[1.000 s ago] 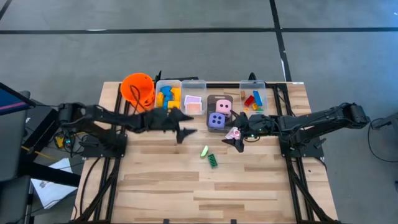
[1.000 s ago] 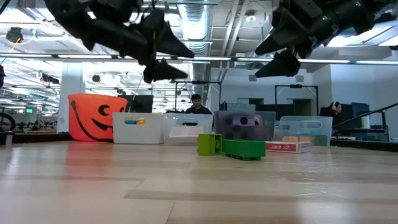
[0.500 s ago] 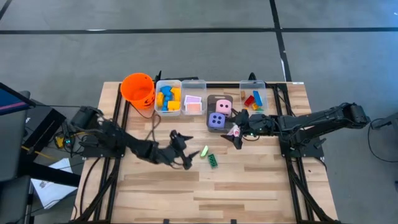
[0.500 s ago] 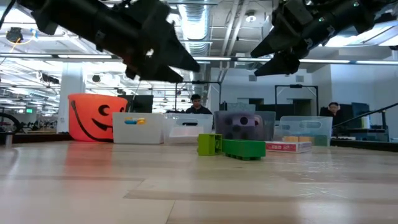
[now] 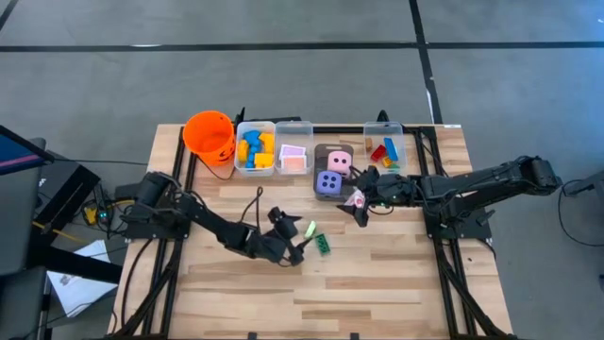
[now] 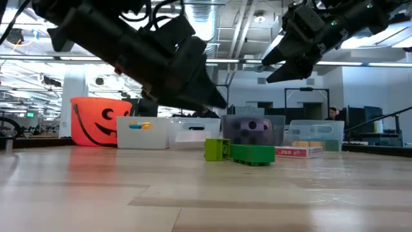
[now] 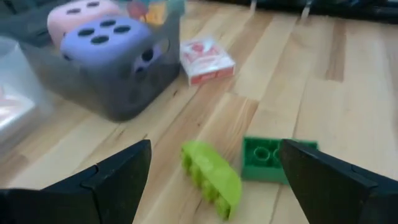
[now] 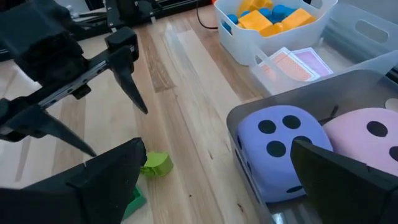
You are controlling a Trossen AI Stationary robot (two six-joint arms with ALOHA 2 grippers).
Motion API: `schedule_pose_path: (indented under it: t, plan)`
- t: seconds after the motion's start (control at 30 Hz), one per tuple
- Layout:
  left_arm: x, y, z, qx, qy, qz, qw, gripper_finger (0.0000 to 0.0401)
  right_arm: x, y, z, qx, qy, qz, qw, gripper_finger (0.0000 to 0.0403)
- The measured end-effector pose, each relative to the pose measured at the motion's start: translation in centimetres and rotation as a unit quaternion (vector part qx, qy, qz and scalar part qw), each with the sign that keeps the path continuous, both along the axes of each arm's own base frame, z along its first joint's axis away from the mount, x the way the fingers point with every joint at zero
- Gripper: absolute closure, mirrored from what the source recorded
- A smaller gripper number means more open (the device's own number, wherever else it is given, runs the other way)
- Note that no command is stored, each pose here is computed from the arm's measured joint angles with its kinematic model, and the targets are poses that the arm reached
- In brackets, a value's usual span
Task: Pick & Place Toys
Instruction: Put the light green game piece into the right transparent bin
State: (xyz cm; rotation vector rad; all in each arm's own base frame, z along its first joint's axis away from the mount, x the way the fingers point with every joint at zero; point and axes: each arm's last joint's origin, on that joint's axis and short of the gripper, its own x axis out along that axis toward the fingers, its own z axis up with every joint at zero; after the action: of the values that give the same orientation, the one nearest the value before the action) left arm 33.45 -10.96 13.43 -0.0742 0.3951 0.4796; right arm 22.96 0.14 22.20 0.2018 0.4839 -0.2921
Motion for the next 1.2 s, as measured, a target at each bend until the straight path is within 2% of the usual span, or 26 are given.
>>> schedule_pose_path:
  t: [0.23, 0.47, 0.73, 0.83, 1.2]
  plan:
    - [-0.7, 0.3, -1.3, -0.031, 0.038, 0.032, 0.998, 0.0054, 0.0, 0.0, 0.0, 0.0, 0.001, 0.0, 1.0, 0.0003]
    - [-0.6, 0.1, -1.7, -0.059, 0.043, 0.017, 0.997, 0.0054, 0.0, 0.0, 0.0, 0.0, 0.002, 0.0, 1.0, 0.0003]
    - [-0.6, 0.1, -1.9, -0.068, 0.044, 0.018, 0.997, 0.0054, -0.1, 0.0, -0.1, 0.0, 0.008, 0.0, 1.0, 0.0003]
    - [-0.7, 0.2, -2.8, -0.067, 0.058, 0.023, 0.996, 0.0054, -0.1, 0.0, -0.2, 0.0, 0.01, 0.0, 1.0, 0.0003]
    - [2.2, -0.1, -5.3, -0.064, 0.061, 0.036, 0.995, 0.0054, -0.1, 0.0, -0.2, -0.001, 0.014, 0.0, 1.0, 0.0003]
